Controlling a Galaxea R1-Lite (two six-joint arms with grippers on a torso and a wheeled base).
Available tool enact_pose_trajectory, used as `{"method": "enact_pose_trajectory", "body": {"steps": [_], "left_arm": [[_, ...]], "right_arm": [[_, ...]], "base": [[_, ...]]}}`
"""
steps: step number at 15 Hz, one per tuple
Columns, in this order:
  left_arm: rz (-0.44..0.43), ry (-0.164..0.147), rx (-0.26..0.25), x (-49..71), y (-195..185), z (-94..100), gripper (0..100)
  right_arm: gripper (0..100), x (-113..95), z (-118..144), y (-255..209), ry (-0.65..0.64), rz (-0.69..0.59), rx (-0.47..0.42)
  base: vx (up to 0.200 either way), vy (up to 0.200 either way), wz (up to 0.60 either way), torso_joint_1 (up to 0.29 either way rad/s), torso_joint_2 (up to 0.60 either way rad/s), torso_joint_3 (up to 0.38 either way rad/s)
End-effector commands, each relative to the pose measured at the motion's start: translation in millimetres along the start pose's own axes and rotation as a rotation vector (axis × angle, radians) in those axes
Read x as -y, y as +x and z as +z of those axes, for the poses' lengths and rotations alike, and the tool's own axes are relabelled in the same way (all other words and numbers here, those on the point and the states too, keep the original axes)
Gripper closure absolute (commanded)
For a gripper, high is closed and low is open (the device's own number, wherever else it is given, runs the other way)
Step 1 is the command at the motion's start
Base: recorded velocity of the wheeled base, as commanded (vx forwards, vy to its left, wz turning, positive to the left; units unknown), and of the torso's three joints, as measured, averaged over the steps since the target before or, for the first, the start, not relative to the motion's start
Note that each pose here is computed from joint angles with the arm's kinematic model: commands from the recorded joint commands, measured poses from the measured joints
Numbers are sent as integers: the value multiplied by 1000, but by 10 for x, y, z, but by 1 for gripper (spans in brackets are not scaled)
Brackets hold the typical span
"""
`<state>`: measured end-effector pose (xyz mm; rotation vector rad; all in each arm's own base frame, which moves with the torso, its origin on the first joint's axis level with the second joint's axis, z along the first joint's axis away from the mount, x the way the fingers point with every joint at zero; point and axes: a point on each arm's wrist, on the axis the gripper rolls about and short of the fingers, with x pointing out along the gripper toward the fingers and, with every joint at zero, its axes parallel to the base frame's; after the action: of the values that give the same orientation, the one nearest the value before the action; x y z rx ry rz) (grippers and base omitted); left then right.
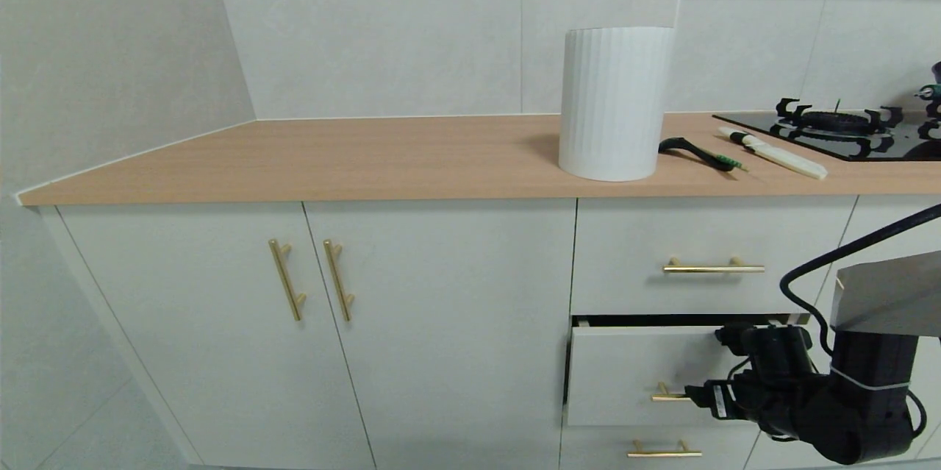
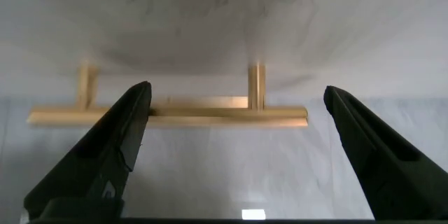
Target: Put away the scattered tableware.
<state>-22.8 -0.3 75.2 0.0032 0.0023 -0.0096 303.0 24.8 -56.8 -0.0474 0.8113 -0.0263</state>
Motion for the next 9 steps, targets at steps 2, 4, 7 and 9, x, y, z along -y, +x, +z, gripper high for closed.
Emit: {"method": "enact_pose_trajectory", "body": {"steps": [2, 4, 7, 9], "left_arm": [[0, 0, -1, 0, 0, -1, 0], [0, 0, -1, 0, 0, -1, 0], [0, 0, -1, 0, 0, -1, 0], [0, 0, -1, 0, 0, -1, 0]], "right_arm": [[0, 5, 247, -623, -12, 20, 83], [0, -87, 459, -988, -30, 70, 148], [0, -219, 669, -1300, -19, 121, 282], [0, -236, 753, -1261, 22, 128, 302]], "base": [[0, 0, 0, 0, 0, 0], [0, 0, 0, 0, 0, 0], [0, 0, 0, 0, 0, 0], [0, 0, 0, 0, 0, 0]]}}
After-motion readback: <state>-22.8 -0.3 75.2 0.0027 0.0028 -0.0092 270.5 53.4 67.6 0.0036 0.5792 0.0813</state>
